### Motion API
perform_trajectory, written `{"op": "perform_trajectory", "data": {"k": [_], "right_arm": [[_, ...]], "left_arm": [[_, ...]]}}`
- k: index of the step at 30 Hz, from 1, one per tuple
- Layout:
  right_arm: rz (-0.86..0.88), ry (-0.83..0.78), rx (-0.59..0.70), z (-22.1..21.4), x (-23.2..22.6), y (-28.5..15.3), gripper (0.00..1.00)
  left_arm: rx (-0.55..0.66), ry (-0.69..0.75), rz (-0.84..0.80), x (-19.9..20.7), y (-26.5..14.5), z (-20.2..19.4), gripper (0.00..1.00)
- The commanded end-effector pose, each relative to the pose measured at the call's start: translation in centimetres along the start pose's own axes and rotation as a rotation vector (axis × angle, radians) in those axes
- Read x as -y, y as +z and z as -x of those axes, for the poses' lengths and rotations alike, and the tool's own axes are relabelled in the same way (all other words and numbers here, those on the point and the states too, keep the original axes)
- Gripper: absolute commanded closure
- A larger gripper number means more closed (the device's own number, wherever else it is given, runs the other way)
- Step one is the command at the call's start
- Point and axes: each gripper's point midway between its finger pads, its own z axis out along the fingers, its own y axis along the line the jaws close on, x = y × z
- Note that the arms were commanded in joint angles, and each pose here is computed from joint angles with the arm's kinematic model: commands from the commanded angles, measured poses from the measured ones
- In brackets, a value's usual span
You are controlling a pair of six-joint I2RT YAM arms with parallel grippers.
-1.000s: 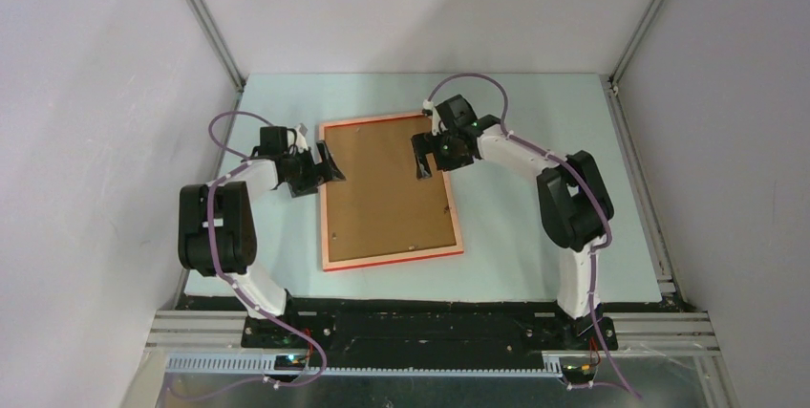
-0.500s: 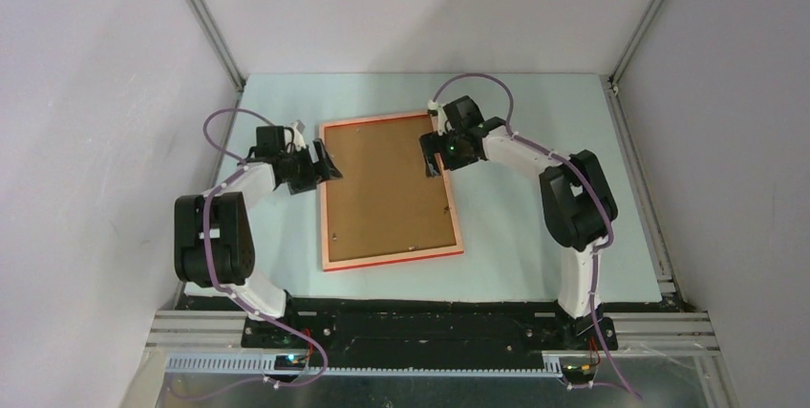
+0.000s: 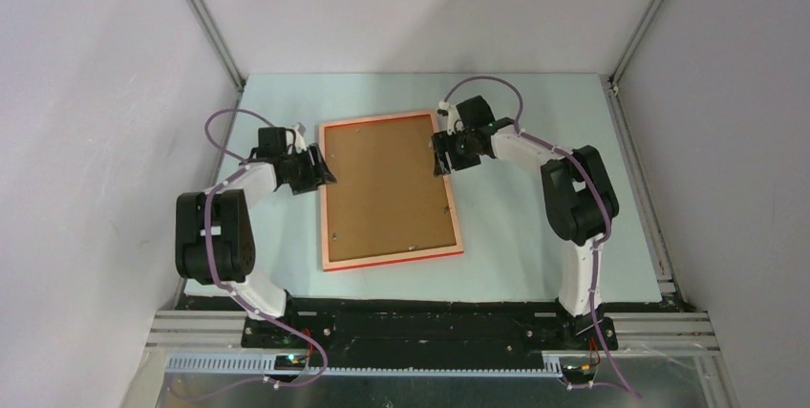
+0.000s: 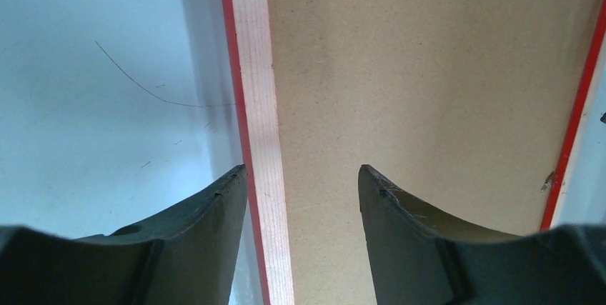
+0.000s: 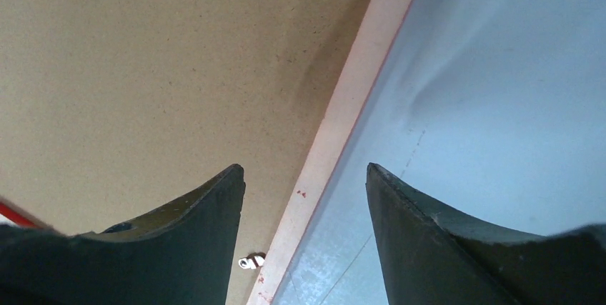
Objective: Put the photo into the frame
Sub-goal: Adjust the photo frame at the center of the board.
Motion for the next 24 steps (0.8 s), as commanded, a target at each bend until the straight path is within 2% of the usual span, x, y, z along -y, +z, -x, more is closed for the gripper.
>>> {"op": "perform_trajectory", "data": {"k": [1,12,16,22,24], "right_arm": [[0.052,0.01,-0.011,-0.4,-0.3,1.3,0.34],[0.061,0.045,-0.052,-0.7,0.0,3.2,0.46],[0.033,0.045,-0.058,-1.0,0.4,3.0,0.62],[-0.029,0.038,-0.045,-1.4,1.4,1.9,0.93],[-0.04,0.044,-0.045,-1.8,1.7,1.5,0.98]], "left_arm": [[0.001,0.044,0.031,-0.6,0.4,0.1,0.37],[-0.048,0.062,0.015,-0.3,1.3,-1.0,0.41],[-0.057,0.068,0.007,0.0,1.5,-1.1,0.41],[-0.046,0.08,-0.01,0.7,1.2,-0.6,0.36],[-0.037,0.09,-0.009,0.7,1.1,-0.3,0.34]]}}
